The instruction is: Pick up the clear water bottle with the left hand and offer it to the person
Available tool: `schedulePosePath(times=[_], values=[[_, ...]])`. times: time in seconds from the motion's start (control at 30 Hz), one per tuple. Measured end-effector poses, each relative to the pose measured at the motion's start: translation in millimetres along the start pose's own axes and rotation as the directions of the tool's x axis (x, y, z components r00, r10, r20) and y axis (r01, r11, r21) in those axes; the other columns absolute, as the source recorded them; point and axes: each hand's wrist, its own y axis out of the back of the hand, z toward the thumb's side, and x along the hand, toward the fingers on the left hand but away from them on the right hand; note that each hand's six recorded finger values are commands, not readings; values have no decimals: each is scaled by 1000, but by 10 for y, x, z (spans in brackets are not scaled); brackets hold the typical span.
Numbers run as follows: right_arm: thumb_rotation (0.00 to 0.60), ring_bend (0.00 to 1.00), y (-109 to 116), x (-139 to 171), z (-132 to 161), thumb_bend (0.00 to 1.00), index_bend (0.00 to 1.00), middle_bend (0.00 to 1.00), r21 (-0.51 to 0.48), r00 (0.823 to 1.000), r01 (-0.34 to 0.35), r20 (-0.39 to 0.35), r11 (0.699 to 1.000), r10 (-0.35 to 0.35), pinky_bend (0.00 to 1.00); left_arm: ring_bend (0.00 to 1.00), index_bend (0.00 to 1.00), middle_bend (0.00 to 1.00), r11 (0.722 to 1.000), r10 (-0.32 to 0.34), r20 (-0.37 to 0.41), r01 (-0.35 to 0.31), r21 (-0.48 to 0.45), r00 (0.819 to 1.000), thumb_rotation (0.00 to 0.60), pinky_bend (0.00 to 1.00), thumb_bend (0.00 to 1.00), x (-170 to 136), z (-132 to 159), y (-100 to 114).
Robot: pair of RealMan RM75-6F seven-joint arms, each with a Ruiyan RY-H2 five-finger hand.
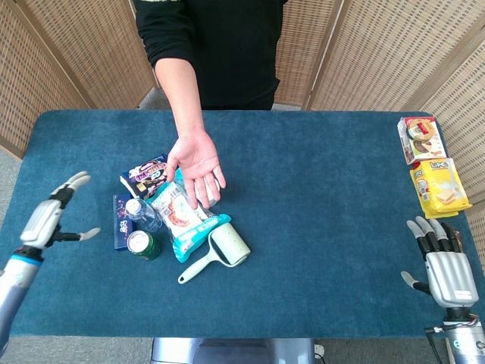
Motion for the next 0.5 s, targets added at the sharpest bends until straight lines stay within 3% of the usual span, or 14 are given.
schedulePosePath(times=[0.23,0.5], values=[[598,17,-16,-1,-27,0,4,0,0,1000,-12,13,1000,12,29,0,0,0,992,-103,44,106,-63,994,597,89,76,294,279,-380],[600,18,-30,-4,-33,0,4,0,-2,1000,-23,12,1000,23,29,0,0,0,991,-109,63,114,-77,992,580,90,76,338,366,-481]])
